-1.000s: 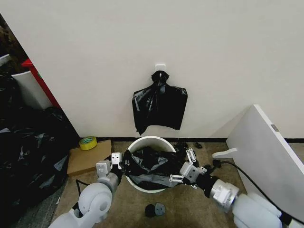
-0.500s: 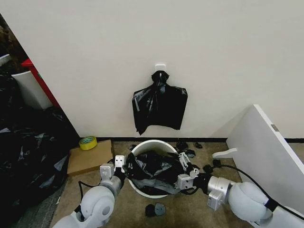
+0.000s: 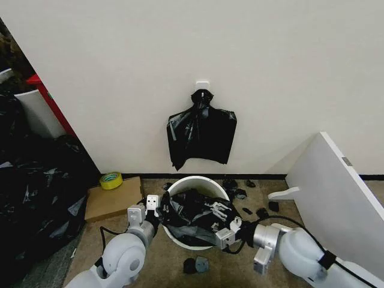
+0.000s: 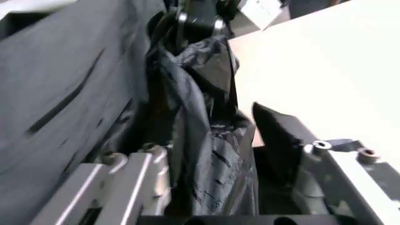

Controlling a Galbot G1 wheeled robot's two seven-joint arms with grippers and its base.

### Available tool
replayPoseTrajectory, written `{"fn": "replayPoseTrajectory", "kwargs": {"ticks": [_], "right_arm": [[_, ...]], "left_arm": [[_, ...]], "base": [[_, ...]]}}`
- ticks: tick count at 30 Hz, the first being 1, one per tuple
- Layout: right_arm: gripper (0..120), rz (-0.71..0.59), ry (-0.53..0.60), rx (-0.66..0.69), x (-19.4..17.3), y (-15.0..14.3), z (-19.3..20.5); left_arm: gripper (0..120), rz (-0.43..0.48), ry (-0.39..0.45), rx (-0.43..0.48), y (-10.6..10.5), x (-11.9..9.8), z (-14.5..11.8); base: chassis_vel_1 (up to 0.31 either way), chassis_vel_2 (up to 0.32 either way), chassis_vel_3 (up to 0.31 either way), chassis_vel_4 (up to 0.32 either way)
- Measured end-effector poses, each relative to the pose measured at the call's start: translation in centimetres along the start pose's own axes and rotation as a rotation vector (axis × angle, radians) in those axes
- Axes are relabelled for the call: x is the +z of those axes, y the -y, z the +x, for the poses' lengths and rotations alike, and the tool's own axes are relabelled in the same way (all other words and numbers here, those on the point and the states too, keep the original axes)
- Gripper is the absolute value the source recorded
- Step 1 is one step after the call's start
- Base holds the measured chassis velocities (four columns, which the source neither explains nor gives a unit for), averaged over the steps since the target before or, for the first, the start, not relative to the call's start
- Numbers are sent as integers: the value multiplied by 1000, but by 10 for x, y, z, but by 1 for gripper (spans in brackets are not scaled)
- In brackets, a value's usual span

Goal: Place the garbage bag over the trash bin.

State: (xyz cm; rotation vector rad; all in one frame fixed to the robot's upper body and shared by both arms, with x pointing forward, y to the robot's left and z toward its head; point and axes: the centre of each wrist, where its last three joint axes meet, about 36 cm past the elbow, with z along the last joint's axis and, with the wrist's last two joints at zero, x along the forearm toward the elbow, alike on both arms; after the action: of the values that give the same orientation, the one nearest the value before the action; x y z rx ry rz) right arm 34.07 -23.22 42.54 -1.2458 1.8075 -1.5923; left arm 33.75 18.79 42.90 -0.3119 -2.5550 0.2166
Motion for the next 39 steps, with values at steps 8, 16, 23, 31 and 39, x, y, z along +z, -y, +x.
{"fn": "replayPoseTrajectory", "kwargs": {"ticks": [8, 16, 23, 31, 39], "right_arm": [[11, 0, 17, 1, 1, -3, 3], [0, -94, 1, 8, 4, -3, 12], [0, -513, 16, 112, -14, 9, 19], [0, -751, 26, 258, -10, 52, 13], [0, -817, -82, 281, 24, 63, 6]], "left_arm": [[1, 1, -12, 1, 0, 4, 2], [1, -57, 17, 25, -1, 8, 10], [1, -144, 75, 44, -5, 15, 14], [1, -265, 116, 83, -8, 28, 21], [1, -360, 141, 153, -6, 41, 34]], "base": [[0, 0, 0, 0], [0, 0, 0, 0], [0, 0, 0, 0], [0, 0, 0, 0], [0, 0, 0, 0]]}}
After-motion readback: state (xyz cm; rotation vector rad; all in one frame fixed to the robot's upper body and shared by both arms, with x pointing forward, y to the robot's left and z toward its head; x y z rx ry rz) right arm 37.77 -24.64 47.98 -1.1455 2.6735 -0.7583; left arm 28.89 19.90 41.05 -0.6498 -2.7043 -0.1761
